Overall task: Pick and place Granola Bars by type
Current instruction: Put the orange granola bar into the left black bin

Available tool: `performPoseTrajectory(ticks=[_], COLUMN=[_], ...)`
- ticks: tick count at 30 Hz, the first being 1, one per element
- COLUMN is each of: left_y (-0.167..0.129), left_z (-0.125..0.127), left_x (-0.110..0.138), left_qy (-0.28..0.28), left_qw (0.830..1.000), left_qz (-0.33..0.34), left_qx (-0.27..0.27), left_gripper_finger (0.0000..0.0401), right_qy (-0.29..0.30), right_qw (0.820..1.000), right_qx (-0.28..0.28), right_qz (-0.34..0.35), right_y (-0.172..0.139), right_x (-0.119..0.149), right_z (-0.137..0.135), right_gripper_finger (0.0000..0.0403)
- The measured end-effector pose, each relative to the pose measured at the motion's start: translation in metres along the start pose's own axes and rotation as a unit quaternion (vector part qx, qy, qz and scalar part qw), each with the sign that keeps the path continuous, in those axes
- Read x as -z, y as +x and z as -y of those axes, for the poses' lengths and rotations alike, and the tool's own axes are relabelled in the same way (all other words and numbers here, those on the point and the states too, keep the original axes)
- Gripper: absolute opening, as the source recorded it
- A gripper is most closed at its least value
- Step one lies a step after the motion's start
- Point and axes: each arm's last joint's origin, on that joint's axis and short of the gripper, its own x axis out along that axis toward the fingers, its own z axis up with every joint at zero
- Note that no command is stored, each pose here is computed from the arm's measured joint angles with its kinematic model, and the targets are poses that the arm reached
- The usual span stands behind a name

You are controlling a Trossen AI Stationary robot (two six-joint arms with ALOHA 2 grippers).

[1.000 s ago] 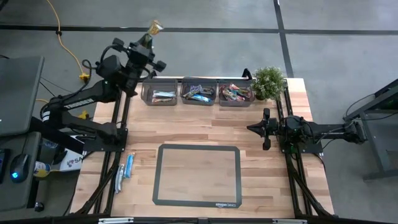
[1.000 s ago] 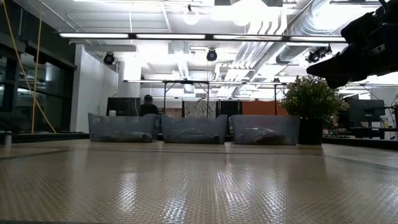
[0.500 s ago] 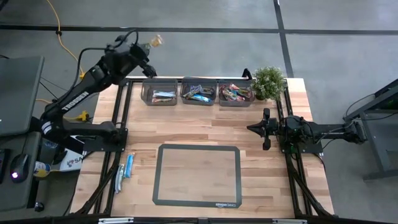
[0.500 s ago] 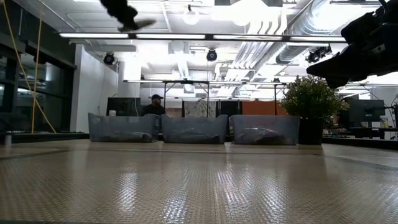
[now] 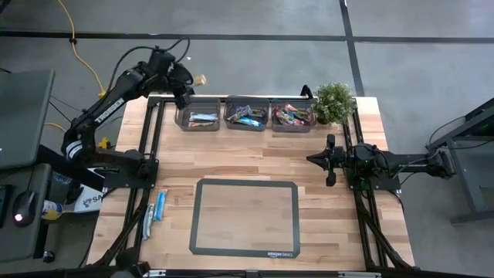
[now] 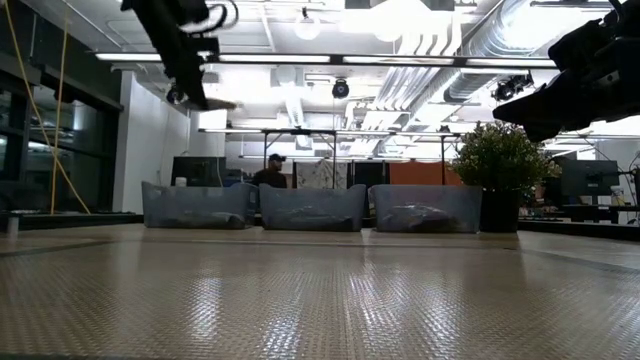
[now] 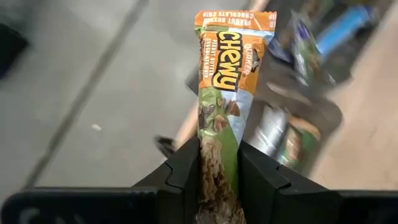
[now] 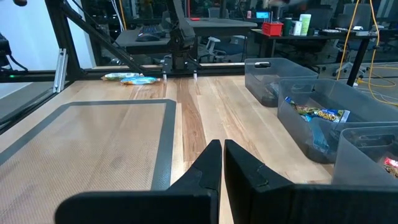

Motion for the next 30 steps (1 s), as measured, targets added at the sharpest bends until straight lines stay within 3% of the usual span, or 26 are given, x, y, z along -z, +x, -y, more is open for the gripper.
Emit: performPoseTrajectory(ticks=[4,11,17,30], left_y=[0.025,0.059,0.078,0.117], left_z=[0.004,0.008,0.013,0.017], left_x=[0.004,0.008,0.015,0.021], left_qy=[0.007,0.020,0.072,0.139], left_qw=[0.997,0.988,0.973,0.953], left_qz=[-0.060,-0.106,-0.149,-0.185], left_qx=[0.045,0.114,0.159,0.195], left_gripper_finger=[0.0090,0.0090,0.0090,0.0090], right_qy=[0.000,0.000,0.000,0.000], right_qw=[1.000,1.000,1.000,1.000], right_qx=[0.000,0.000,0.000,0.000], right_qz=[0.000,0.000,0.000,0.000], right_y=[0.000,0.000,0.000,0.000], right_x=[0.000,0.000,0.000,0.000], right_z=[0.000,0.000,0.000,0.000], right_gripper_finger=[0.0002,0.0002,0.0002,0.0002])
